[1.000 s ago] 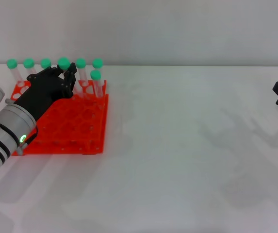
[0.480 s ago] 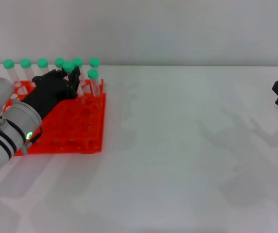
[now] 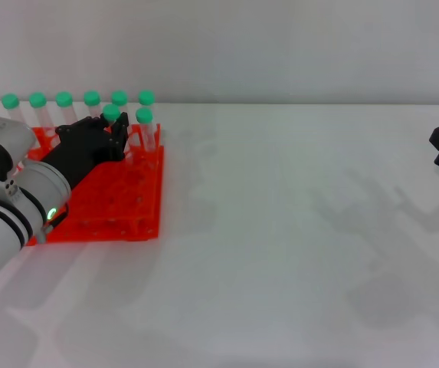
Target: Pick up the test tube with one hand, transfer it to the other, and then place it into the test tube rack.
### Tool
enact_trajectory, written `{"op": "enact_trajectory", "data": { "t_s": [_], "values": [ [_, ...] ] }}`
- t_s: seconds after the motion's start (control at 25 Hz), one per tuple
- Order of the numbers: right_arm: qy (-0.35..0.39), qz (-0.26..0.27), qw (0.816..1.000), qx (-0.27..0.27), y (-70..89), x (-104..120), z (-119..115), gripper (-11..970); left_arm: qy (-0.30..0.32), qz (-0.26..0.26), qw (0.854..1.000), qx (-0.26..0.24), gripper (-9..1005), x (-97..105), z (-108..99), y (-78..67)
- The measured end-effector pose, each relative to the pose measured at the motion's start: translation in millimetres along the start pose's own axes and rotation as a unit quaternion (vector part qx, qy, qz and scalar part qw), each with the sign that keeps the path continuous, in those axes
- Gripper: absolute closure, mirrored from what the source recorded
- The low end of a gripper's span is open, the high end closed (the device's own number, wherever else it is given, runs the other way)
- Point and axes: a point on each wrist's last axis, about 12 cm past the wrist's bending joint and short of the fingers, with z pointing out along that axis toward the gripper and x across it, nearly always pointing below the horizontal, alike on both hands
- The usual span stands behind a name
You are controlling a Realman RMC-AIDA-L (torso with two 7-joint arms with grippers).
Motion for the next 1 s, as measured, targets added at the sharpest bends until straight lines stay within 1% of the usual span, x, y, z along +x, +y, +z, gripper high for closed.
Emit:
{"op": "enact_trajectory", "data": {
  "t_s": [0.2,0.4,0.52,0.6,0.72,0.8,0.84,0.96,1.0],
  "values": [
    [-0.001,0.000,1.000,0.000,0.1,-0.2,-0.1,88,0.001,0.016,1.000,0.004,742,3.8,-1.7,-4.2],
    [-0.001,0.001,1.000,-0.001,0.7,0.1,-0.5,89,0.000,0.014,1.000,0.001,740,8.9,-7.1,-4.8],
    [0.000,0.001,1.000,0.001,0.6,0.4,-1.5,89,-0.001,0.007,1.000,-0.007,576,14.1,-14.1,-1.9],
    [0.000,0.001,1.000,0.002,0.3,0.6,-2.0,89,-0.013,-0.005,1.000,-0.014,468,18.4,-23.1,0.5],
    [0.001,0.003,1.000,0.014,-2.7,1.2,-4.4,89,-0.041,-0.026,0.998,-0.027,305,26.1,-42.7,4.2],
    [0.002,0.007,1.000,0.028,-5.7,2.1,-7.1,89,-0.083,-0.052,0.994,-0.053,268,33.9,-69.8,11.3],
    [0.002,0.009,0.999,0.035,-7.4,2.6,-8.8,89,-0.097,-0.060,0.991,-0.063,250,36.9,-79.8,13.0],
    [0.003,0.015,0.998,0.062,-13.3,4.0,-14.5,89,-0.168,-0.098,0.973,-0.126,195,46.5,-126.7,21.9],
    [0.003,0.017,0.997,0.073,-15.7,4.4,-16.8,89,-0.179,-0.101,0.969,-0.137,176,47.6,-134.4,23.6]
  ]
}}
